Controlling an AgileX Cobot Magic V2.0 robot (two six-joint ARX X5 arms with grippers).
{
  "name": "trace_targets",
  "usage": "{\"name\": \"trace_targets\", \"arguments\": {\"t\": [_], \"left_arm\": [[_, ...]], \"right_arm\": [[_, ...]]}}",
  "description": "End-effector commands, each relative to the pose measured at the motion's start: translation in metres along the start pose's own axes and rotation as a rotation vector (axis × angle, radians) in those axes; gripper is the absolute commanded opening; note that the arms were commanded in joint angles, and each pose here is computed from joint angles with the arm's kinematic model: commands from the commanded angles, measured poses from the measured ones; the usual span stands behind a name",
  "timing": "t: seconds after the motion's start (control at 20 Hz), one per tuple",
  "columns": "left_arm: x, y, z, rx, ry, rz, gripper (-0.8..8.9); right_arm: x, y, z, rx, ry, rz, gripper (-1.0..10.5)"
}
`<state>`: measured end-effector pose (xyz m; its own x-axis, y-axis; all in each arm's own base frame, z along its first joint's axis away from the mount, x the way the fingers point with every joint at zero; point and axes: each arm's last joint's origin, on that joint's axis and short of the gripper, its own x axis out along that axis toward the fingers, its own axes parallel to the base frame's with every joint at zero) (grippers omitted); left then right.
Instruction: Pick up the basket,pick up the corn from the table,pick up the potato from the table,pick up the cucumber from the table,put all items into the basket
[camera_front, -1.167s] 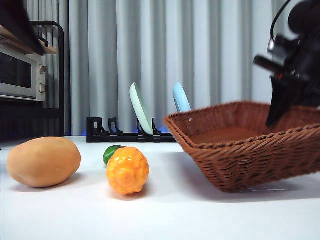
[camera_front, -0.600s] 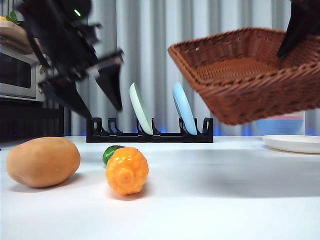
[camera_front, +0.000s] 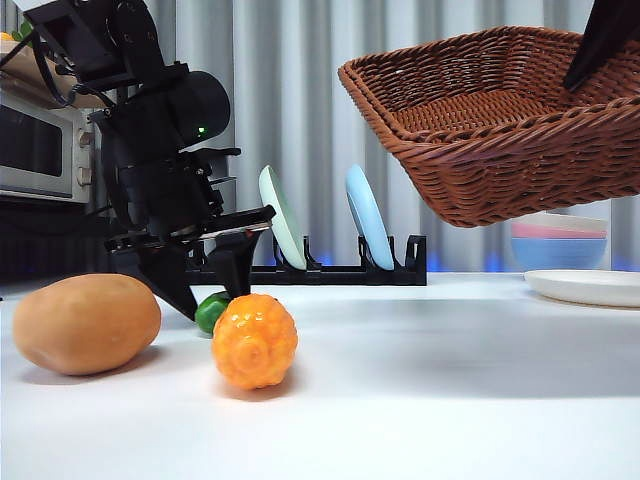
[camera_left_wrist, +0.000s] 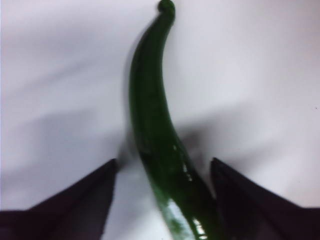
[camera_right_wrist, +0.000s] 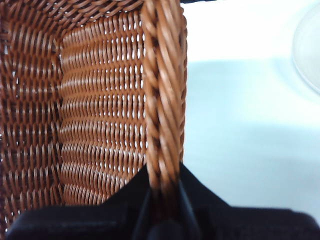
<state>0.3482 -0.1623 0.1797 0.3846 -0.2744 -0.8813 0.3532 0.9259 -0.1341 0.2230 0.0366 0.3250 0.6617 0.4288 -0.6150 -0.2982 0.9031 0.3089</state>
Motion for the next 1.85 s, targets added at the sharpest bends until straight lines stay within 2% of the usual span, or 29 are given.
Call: {"name": "trace_targets", "arguments": {"t": [0.05, 0.15, 0.25, 0.4, 0.55, 0.65, 0.75, 0.9, 0.95, 1.1, 1.35, 1.4, 1.45, 1.55, 1.6, 1.85], "left_arm": [[0.007, -0.001, -0.003, 0.053, 0.033, -0.018, -0.08], [0.001, -0.001, -0.001, 0.072, 0.015, -0.016, -0.08], [-0.025, 0.002, 0.007, 0.063, -0.042, -0.012, -0.08], [-0.095, 0.007, 0.019, 0.047, -0.207, 0.004, -0.08], [-0.171, 0.007, 0.014, 0.013, -0.407, 0.017, -0.08], [-0.212, -0.001, 0.003, 0.001, -0.512, -0.02, -0.08], [-0.234, -0.016, -0.007, 0.03, -0.559, -0.103, -0.08], [-0.234, -0.047, -0.014, 0.089, -0.536, -0.185, -0.08], [-0.228, -0.057, -0.014, 0.104, -0.515, -0.195, -0.07], [-0.201, -0.086, -0.014, 0.134, -0.451, -0.148, -0.08], [-0.146, -0.115, -0.012, 0.149, -0.298, -0.14, 0.01], [-0.137, -0.118, -0.013, 0.153, -0.274, -0.138, 0.27], [-0.131, -0.121, -0.014, 0.146, -0.255, -0.137, 1.55], [-0.127, -0.123, -0.014, 0.143, -0.249, -0.14, 5.46], [-0.128, -0.125, -0.014, 0.147, -0.259, -0.146, 6.09], [-0.161, -0.12, -0.017, 0.149, -0.334, -0.174, 6.06]], "right_arm": [[-0.002, 0.001, 0.003, 0.015, -0.023, 0.009, -0.1], [-0.002, 0.001, 0.003, 0.015, -0.026, 0.008, -0.1], [-0.002, 0.001, 0.004, 0.01, -0.037, 0.01, -0.1], [0.002, 0.001, 0.008, 0.016, -0.067, 0.014, -0.1], [0.013, -0.003, 0.011, 0.037, -0.053, 0.016, -0.1], [0.027, -0.006, 0.01, 0.093, -0.013, 0.016, -0.1], [0.046, -0.007, 0.009, 0.156, 0.034, 0.031, -0.1], [0.073, -0.002, 0.005, 0.191, 0.098, 0.058, -0.1], [0.081, 0.003, 0.003, 0.189, 0.121, 0.096, -0.1], [0.094, 0.015, 0.003, 0.205, 0.141, 0.198, -0.1], [0.097, 0.026, 0.003, 0.194, 0.134, 0.229, -0.1], [0.097, 0.026, 0.003, 0.194, 0.135, 0.229, -0.1], [0.097, 0.026, 0.003, 0.194, 0.135, 0.23, -0.1], [0.097, 0.026, 0.003, 0.194, 0.135, 0.229, -0.1], [0.097, 0.026, 0.003, 0.193, 0.135, 0.229, -0.1], [0.097, 0.026, 0.003, 0.193, 0.132, 0.226, -0.1]]}}
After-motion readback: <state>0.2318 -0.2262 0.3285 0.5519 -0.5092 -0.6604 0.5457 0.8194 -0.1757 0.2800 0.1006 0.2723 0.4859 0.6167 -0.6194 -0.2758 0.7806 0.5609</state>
